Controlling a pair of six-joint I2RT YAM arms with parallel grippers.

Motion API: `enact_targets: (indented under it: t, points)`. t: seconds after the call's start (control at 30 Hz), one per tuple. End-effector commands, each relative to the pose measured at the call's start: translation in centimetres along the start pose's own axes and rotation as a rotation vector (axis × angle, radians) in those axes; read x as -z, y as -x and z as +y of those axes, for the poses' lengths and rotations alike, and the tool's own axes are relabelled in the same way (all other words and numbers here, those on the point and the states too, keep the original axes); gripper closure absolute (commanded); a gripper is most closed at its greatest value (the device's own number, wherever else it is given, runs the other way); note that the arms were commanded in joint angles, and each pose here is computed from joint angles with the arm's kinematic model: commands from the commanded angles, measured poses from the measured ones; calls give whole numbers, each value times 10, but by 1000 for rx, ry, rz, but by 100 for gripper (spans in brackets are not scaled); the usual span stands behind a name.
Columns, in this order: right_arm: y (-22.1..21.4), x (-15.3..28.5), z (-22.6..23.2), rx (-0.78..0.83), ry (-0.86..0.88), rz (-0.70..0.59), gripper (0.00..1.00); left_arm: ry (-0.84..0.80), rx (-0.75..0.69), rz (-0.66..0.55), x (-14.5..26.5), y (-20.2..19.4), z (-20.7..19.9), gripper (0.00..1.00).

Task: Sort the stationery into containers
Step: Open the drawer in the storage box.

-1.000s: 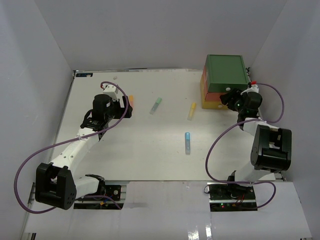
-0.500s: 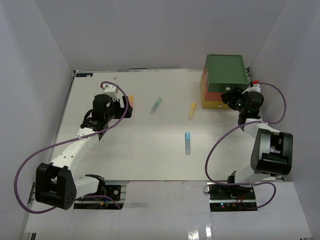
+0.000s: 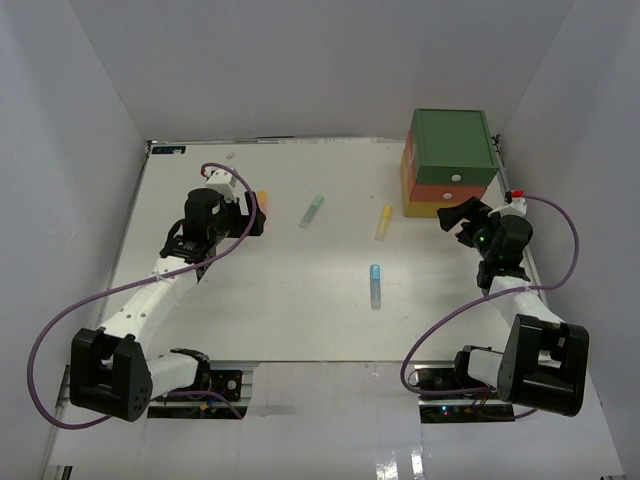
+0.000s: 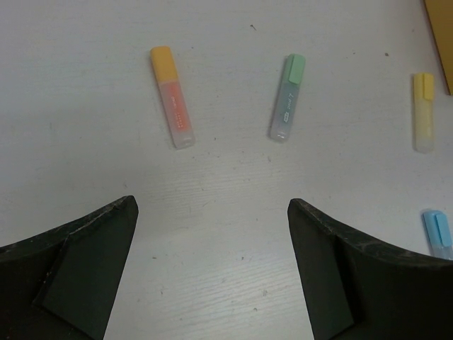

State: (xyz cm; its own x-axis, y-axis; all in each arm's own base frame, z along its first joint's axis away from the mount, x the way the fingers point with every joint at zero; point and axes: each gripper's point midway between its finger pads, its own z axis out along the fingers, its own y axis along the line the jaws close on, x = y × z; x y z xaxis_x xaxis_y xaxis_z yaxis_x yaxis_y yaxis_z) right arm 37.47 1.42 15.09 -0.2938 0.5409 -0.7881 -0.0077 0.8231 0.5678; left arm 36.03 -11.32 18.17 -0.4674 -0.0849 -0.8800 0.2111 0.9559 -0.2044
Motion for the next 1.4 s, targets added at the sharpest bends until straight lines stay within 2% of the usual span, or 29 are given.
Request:
enact_targets:
  t: [0.0, 0.03, 0.1, 0.27, 0.43, 0.63, 0.67, 1.1, 1.37]
  points:
    - [9, 9, 8, 10, 35, -38, 2, -31, -5, -67, 11, 25, -9, 2]
    - [4, 11, 6, -3, 29, -31, 2, -33, -4, -68, 11, 25, -10, 2]
    - [-1, 11, 1, -33, 16, -20, 10, -33, -4, -69, 12, 25, -10, 2]
    - [-21, 2, -5, -132, 30, 53, 10, -26, -5, -64, 11, 23, -8, 2]
    - [-22, -9, -7, -184, 43, 49, 10, -21, -8, -62, 10, 23, -7, 2]
    - [-17, -30, -13, -224, 57, 27, 0, -17, -9, -57, 9, 21, -6, 2]
    - [-22, -34, -17, -236, 50, 37, 4, -15, -10, -56, 8, 21, -5, 2]
    - [-16, -73, -30, -274, 82, -3, 28, 3, -17, -47, 6, 18, -2, 2]
    - [-14, -87, -33, -299, 89, -6, 35, -1, -19, -49, 6, 19, -2, 2]
